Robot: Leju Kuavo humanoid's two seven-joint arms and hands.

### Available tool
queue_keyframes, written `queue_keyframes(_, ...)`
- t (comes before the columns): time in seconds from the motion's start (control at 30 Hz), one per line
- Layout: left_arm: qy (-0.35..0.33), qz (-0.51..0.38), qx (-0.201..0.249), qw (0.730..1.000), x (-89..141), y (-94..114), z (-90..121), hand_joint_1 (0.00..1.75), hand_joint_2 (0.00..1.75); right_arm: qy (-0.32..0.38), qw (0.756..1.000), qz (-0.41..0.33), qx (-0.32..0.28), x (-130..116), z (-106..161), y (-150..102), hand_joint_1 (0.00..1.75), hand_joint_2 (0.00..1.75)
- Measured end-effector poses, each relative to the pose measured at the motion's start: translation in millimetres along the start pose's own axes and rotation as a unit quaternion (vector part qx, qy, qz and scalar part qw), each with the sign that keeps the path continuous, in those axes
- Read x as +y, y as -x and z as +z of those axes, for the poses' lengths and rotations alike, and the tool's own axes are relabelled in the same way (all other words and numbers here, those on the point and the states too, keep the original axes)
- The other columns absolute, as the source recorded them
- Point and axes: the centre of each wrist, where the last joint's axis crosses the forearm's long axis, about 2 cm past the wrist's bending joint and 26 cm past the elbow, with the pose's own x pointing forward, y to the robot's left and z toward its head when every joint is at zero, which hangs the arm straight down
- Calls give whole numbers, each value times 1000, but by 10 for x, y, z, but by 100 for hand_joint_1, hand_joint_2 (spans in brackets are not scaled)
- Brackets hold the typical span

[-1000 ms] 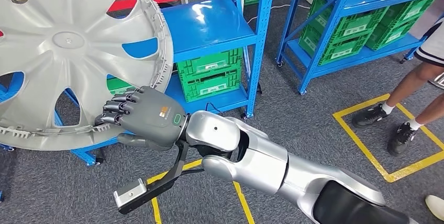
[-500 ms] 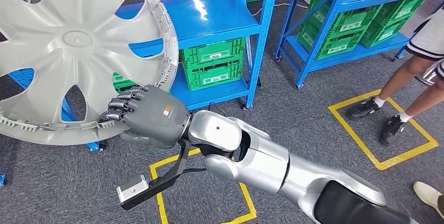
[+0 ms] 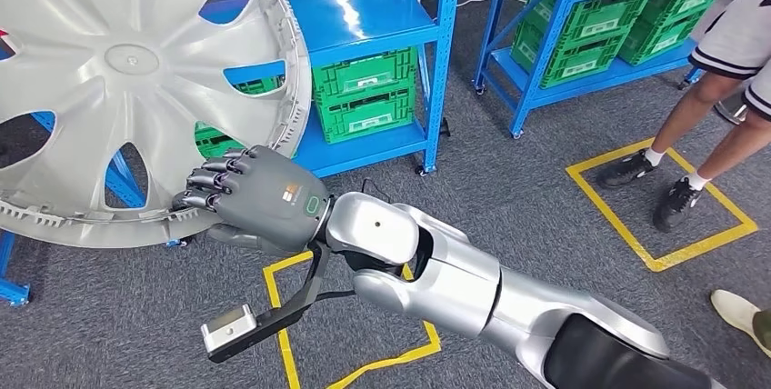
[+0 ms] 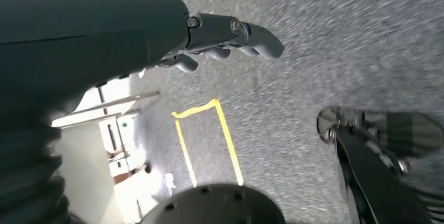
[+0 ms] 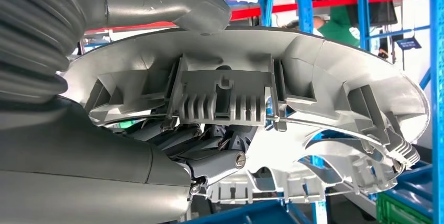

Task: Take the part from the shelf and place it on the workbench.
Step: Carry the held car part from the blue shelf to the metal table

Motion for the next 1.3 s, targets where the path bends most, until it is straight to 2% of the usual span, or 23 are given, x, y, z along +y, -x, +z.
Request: queue_keyframes(1.3,2,-18,-3,1000,10,-26,2,0,175,-6,1000,-2,5,64,96,29,175,175)
